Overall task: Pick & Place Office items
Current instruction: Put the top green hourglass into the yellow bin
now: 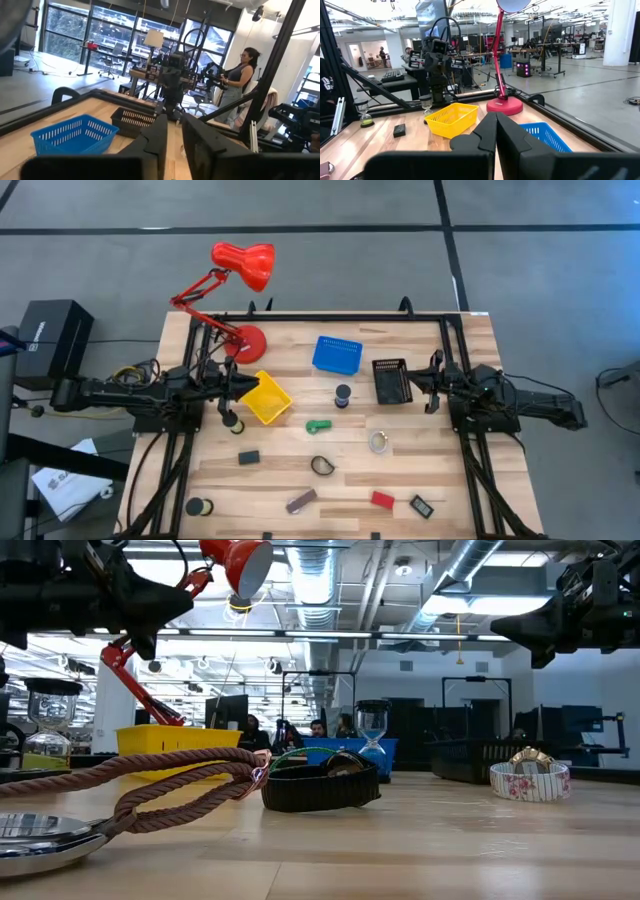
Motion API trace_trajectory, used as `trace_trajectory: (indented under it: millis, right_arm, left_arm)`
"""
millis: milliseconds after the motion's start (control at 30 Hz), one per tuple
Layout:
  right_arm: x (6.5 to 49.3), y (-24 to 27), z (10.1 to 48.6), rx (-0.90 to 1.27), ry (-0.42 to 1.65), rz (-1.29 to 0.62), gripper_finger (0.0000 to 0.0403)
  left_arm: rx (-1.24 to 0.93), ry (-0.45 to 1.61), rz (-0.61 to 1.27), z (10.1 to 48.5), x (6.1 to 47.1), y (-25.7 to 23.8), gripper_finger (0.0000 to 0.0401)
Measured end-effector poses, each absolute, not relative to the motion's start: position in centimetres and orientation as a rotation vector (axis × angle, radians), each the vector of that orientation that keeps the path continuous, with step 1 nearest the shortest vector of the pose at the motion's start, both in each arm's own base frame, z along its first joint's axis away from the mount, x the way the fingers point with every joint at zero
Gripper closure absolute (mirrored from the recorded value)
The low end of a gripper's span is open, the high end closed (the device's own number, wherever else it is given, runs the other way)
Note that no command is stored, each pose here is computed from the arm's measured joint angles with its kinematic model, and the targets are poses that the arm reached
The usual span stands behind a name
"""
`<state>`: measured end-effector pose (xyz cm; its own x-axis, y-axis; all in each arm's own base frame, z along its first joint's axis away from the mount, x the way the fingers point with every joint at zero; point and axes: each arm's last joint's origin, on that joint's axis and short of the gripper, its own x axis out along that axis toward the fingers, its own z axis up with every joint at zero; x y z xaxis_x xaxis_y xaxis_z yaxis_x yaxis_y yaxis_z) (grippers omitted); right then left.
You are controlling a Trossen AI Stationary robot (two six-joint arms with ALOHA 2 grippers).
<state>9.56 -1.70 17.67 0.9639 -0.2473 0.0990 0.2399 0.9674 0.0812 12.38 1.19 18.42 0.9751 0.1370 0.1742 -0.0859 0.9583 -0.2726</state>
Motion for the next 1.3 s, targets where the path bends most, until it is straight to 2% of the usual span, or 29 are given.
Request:
trace_trajectory:
  millis: [167,333,633,800,1100,1300]
  right_arm:
    - [9.6,-1.7,17.7,0.067,-0.110,-0.248,0.0401]
    - [9.5,-1.8,18.0,0.049,-0.146,-0.279,0.0396]
    - [9.3,-2.1,18.7,-0.041,-0.201,-0.315,0.0318]
    - [9.3,-2.2,18.7,-0.043,-0.200,-0.331,0.0294]
    - [9.3,-2.2,18.7,-0.032,-0.200,-0.324,0.0290]
    - [9.3,-2.2,18.4,-0.031,-0.178,-0.324,0.0290]
  left_arm:
    - [-0.230,-0.220,0.032,18.8,12.3,0.9,0.0309]
    - [-0.223,-0.252,-0.014,19.1,12.3,0.5,0.0304]
    - [-0.214,-0.277,-0.049,19.6,12.2,-0.3,0.0304]
    - [-0.144,-0.306,-0.070,21.6,12.7,-0.7,0.0304]
    - [-0.100,0.019,0.033,24.9,16.4,-0.8,0.0303]
    - [-0.080,0.210,0.068,27.2,17.9,-0.9,0.0279]
